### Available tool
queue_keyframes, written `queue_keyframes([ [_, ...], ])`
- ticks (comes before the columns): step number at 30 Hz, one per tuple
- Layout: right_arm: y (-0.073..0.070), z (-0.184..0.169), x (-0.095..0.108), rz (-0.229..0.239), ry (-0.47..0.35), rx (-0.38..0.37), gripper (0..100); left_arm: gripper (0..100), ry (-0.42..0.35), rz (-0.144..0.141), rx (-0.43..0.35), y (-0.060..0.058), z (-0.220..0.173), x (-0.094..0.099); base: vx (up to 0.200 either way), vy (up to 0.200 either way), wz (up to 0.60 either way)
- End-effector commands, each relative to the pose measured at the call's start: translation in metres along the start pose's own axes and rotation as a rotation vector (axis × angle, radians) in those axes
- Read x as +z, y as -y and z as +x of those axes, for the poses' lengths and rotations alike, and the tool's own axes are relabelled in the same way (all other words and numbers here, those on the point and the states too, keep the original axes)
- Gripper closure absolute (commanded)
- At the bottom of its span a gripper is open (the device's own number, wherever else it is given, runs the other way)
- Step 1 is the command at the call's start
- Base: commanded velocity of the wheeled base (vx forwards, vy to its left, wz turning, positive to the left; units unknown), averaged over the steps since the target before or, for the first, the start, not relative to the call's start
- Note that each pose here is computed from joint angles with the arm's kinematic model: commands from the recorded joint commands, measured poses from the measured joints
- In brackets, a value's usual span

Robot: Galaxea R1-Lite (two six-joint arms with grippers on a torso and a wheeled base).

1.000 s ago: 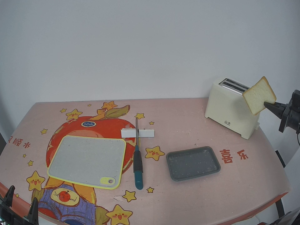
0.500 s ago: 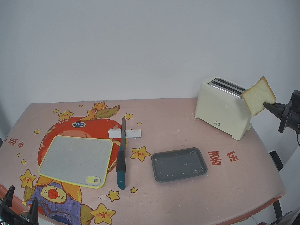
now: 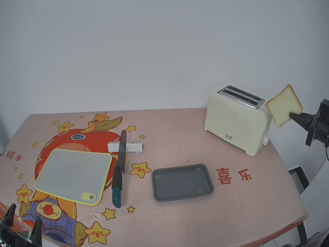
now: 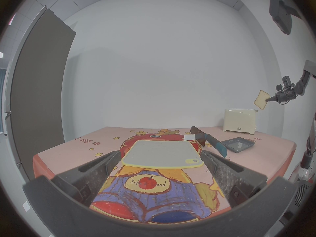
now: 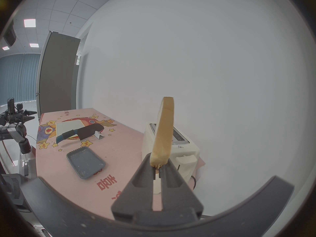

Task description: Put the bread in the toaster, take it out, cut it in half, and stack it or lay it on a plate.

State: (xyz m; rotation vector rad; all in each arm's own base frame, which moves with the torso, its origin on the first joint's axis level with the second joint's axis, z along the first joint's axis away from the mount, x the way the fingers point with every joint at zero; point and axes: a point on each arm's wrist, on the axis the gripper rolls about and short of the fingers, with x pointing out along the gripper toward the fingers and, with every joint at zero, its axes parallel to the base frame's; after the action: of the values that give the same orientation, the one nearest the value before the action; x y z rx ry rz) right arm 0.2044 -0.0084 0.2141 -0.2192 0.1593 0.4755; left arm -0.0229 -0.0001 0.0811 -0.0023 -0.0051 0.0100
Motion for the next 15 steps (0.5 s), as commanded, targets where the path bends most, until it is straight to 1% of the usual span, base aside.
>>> queue_keyframes([
  [1,0.001,0.0,0.002,-0.005,0.007,-0.002,100,0,-0.004,-0.001,0.001,0.0,0.0,-0.005,0.0,0.0,0.0],
  [5,0.005,0.002,0.009,-0.018,0.026,-0.009,100,0,-0.004,-0.001,0.001,0.0,0.0,-0.005,0.0,0.0,0.0],
  [8,0.008,0.003,0.018,-0.033,0.05,-0.017,100,0,-0.004,-0.001,-0.001,0.0,0.0,-0.005,0.0,0.0,0.0],
  [13,0.014,0.01,0.025,-0.043,0.062,-0.019,100,0,-0.004,-0.001,-0.001,0.0,0.0,-0.005,0.0,0.0,0.0],
  [15,0.02,0.017,0.03,-0.057,0.07,-0.02,100,0,-0.004,-0.001,-0.001,0.0,0.0,-0.005,0.0,0.0,0.0],
])
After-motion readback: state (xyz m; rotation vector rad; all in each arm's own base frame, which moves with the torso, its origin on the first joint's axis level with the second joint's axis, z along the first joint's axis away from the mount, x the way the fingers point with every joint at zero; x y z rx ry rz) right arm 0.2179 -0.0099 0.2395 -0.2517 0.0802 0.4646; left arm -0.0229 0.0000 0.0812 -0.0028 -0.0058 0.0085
